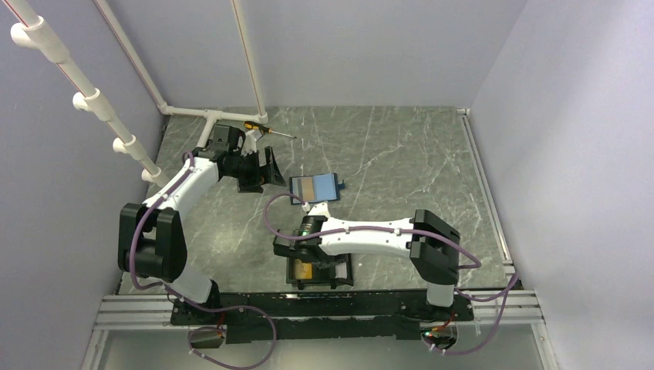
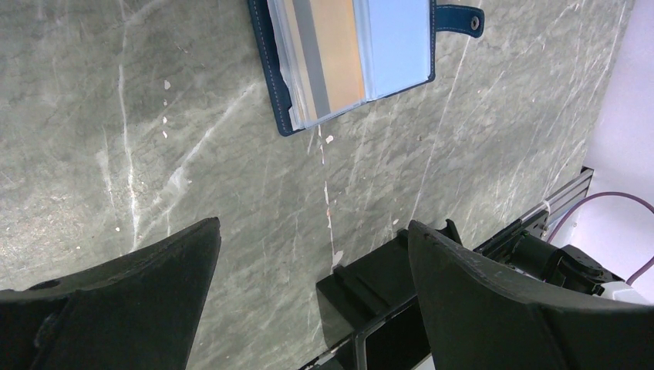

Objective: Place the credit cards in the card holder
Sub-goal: Pick up the credit card from the storage box, then insert the credit card into the card holder.

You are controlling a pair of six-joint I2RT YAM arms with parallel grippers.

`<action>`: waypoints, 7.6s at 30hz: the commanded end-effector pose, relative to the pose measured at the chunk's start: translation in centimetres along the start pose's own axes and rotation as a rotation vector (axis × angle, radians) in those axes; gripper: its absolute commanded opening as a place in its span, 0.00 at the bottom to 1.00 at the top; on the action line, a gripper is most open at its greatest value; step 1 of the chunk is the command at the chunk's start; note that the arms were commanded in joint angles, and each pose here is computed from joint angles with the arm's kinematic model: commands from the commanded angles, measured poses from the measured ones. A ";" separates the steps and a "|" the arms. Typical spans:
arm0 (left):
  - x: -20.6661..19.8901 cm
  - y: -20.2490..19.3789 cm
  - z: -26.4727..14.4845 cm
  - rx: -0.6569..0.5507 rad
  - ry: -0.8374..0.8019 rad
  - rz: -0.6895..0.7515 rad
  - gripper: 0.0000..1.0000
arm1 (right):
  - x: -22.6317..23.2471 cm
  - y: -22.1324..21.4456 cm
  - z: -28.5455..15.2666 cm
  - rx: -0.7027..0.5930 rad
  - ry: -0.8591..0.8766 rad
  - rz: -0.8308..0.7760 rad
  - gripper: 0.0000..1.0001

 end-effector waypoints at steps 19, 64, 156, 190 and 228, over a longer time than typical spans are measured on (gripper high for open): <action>-0.4 0.1 -0.5 -0.015 -0.014 0.051 0.97 | -0.2 1.3 -0.9 -0.047 0.012 -0.006 0.30; -0.6 0.0 -0.6 -0.011 -0.028 0.054 0.97 | -1.8 0.3 -0.2 -0.004 -0.123 -0.007 0.47; -15.1 -2.6 -6.5 0.054 -0.919 0.099 0.00 | -12.8 20.1 -10.9 -0.825 1.291 0.486 0.13; -0.7 1.9 9.3 0.414 -0.368 -0.160 0.00 | -9.3 22.3 15.9 -0.213 0.922 0.264 0.00; -0.4 1.6 13.4 0.492 -0.442 -0.175 0.00 | -8.8 21.5 19.0 -0.162 0.921 0.255 0.00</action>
Point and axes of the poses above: each gripper's point midway between its finger pads, its own z axis out along the fingers, its own x axis along the line the jaws close on, y = z × x, the point moved 4 cm from there along -z, back along the fingers, and after that the axes turned 10 degrees about -z, right-handed, at the moved point
